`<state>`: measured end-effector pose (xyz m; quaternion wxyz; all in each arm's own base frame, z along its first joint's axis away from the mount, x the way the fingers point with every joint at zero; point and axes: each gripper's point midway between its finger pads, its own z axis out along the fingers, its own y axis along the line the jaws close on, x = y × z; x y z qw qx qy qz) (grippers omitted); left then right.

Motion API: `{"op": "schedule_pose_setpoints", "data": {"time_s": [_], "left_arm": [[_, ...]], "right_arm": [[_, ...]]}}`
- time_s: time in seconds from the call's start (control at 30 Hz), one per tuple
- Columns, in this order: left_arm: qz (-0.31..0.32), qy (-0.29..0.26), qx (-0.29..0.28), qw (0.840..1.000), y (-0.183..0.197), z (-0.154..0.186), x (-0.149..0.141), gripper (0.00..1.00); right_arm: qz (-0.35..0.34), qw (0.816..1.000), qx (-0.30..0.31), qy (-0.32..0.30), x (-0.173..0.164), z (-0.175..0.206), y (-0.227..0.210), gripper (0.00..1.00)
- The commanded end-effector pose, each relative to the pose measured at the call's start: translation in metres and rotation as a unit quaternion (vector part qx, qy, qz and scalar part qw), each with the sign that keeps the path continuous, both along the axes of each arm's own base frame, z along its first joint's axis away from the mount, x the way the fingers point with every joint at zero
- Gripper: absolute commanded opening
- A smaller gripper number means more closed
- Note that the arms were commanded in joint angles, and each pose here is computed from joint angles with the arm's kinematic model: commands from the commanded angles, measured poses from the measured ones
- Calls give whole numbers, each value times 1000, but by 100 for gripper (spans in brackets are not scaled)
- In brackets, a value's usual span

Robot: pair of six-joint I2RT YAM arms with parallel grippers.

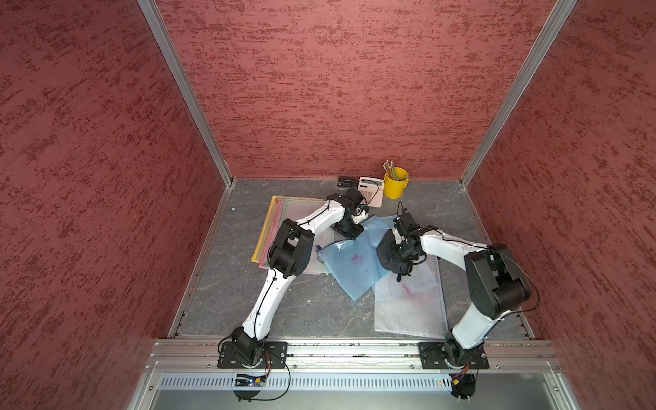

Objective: Wipe the document bag
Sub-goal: Adjust the document bag at the center of the board.

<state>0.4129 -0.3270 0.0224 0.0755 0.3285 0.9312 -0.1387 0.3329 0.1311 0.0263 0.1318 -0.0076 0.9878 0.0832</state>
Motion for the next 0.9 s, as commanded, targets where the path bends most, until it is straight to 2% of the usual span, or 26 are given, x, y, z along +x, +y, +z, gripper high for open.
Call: {"op": "schedule_pose_setpoints", "data": {"time_s": [0.0, 0.17, 0.33, 0.47, 0.57, 0.63, 0.77, 0.87], "left_arm": [[50, 90, -6, 995, 7, -7, -33, 0], [154, 87, -77, 981, 22, 52, -37, 0], [248, 108, -128, 954, 34, 69, -65, 0], [311, 101, -160, 931, 51, 71, -83, 0], [333, 99, -142, 927, 69, 59, -100, 0], [341, 102, -129, 926, 77, 47, -110, 0], [361, 91, -138, 918, 77, 29, -114, 0], [379, 89, -140, 910, 71, 22, -116, 0]], "right_arm": [[-7, 998, -23, -59, 27, 27, -10, 0], [-37, 993, -21, -110, 44, 79, -41, 0], [-23, 992, -30, -117, 44, 100, -44, 0], [-13, 994, -2, -113, 28, 94, -22, 0], [-13, 995, 28, -94, 10, 74, -9, 0], [0, 994, 41, -99, 2, 74, 3, 0], [84, 978, 86, -169, -12, 127, 58, 0], [146, 965, 119, -182, -34, 151, 104, 0]]}}
